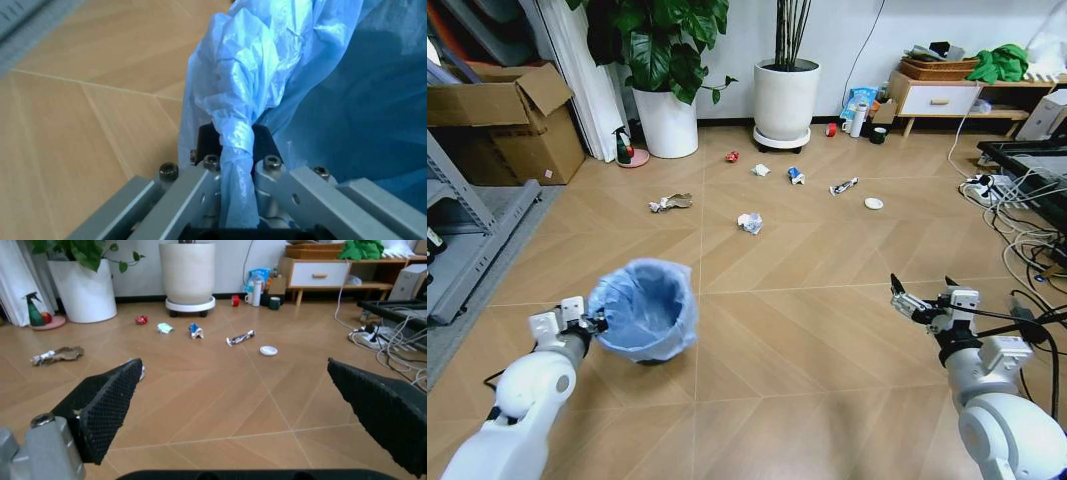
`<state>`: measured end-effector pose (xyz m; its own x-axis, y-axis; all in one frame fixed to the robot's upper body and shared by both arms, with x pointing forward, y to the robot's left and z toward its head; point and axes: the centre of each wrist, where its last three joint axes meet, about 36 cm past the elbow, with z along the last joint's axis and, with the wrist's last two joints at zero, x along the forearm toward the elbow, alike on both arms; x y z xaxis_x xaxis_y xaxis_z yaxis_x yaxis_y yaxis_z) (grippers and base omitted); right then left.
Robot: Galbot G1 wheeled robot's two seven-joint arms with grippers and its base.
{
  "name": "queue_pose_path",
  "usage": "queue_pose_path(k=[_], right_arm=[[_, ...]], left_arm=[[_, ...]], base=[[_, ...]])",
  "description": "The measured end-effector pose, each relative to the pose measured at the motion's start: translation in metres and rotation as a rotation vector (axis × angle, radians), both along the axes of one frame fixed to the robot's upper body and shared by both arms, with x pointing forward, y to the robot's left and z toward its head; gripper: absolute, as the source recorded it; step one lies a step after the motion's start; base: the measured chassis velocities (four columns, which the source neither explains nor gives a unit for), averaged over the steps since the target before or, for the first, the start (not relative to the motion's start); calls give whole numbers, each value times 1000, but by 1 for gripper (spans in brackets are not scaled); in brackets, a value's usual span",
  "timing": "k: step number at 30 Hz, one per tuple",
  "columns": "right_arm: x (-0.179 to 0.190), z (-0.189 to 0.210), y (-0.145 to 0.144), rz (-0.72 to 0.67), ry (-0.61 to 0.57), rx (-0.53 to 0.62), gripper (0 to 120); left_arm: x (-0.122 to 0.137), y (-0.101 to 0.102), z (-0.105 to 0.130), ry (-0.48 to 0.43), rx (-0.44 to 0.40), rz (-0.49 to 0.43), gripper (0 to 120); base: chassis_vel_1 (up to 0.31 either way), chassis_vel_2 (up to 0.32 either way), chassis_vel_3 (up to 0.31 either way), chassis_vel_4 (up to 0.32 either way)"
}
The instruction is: Pick up the trash bin and place the garbage on the floor into it.
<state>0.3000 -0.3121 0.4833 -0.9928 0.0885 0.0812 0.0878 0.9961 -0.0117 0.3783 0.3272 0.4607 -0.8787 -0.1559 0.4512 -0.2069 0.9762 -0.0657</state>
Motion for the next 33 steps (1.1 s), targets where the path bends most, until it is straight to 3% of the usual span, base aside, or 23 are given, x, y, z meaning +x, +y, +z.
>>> queue_pose_path(k=[4,18,33], right_arm=[[-1,0,1,-2,-2,-1,100],[-7,13,8,12,-47,-15,100],[-13,7,15,49,-53,-68,100]], left_arm=[[-22,-15,13,-64,53,32,0],[-87,-49,25,-97,103,36,0],[-95,-52,27,-125,116,24,0]], base=[[0,0,0,0],[0,0,0,0],[-4,2,4,-4]])
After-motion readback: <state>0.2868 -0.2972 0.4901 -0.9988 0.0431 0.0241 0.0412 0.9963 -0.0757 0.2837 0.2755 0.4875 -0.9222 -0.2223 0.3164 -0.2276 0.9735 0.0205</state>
